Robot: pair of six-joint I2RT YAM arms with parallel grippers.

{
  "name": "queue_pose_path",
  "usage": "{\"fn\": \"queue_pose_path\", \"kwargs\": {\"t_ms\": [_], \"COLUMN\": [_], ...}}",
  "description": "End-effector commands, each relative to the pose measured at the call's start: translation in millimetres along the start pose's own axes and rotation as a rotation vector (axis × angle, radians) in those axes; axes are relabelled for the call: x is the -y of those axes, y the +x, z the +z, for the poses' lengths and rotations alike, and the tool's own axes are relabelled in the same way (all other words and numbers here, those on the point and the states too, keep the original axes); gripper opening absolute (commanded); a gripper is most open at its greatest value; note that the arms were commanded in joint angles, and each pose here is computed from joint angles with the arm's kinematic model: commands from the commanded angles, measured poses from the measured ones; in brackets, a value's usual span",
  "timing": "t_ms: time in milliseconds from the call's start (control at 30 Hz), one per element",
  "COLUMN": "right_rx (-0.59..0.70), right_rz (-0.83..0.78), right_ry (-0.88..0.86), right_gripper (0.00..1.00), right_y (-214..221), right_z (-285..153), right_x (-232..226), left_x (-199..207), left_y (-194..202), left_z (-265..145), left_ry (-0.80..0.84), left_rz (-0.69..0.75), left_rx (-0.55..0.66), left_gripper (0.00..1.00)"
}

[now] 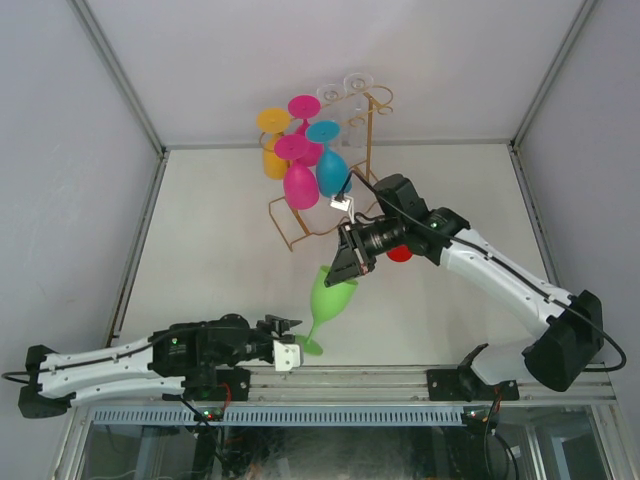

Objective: Take the wine glass off the wine glass rack
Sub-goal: Place the wine glass at the center of the board.

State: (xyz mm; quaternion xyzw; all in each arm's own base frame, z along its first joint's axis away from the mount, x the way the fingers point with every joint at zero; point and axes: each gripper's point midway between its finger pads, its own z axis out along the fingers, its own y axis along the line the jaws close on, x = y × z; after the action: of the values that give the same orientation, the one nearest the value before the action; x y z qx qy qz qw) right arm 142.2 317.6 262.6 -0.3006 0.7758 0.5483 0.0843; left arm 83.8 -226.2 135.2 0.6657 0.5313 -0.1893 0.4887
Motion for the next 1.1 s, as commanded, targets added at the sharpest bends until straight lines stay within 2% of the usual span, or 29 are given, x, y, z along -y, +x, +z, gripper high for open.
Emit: {"fn": "queue_pose_path", "kwargs": {"t_ms": [0, 33, 133, 167, 333, 567, 700, 833, 967, 1067], "right_rx": [0.103, 0.128, 0.181, 0.194, 0.319, 0.415, 0.472, 0.466, 0.477, 0.507], "right_rz": [-0.109, -0.114, -0.142, -0.167, -0.285, -0.363, -0.316, -0.239, -0.164, -0.142], "right_ry": [0.050, 0.093, 0.213, 0.241, 0.438, 0.696, 0.821, 0.928, 1.032, 1.047], "right_gripper": [0.00, 0.00, 0.00, 0.00, 0.00, 0.00, 0.00, 0.00, 0.00, 0.00], "right_y": [-18.1, -20.8, -25.3, -25.9, -34.4, -24.3, -15.5, 3.9, 24.3, 33.2], "right_z": [-11.8, -13.9, -20.8, -23.4, -43.3, -70.3, -92.6, -111.4, -129.4, -134.1], "right_x": [-15.7, -10.9, 2.3, 3.8, 11.0, 22.8, 31.9, 48.1, 66.8, 76.0], "left_x": [-12.9, -13.1, -14.2, -15.3, -36.2, -127.5, -156.3, -168.1, -164.3, -152.4], "left_y": [-7.6, -9.9, -14.8, -16.5, -21.8, -9.3, 1.0, 9.0, 26.2, 40.5], "left_z": [1.5, 0.5, -2.2, -2.7, -9.0, -55.3, -86.4, -106.9, -128.3, -132.6], "left_ry": [-0.082, -0.081, -0.089, -0.095, -0.206, -0.699, -0.870, -0.970, -1.046, -1.058], "left_rz": [-0.045, -0.049, -0.067, -0.079, -0.189, -0.631, -0.768, -0.864, -1.009, -1.115], "left_rx": [0.051, 0.061, 0.089, 0.097, 0.121, 0.072, 0.007, -0.011, -0.046, -0.048], "left_gripper": [0.52, 0.55, 0.97, 1.00, 1.00, 1.00, 1.00, 1.00, 1.00, 1.00]}}
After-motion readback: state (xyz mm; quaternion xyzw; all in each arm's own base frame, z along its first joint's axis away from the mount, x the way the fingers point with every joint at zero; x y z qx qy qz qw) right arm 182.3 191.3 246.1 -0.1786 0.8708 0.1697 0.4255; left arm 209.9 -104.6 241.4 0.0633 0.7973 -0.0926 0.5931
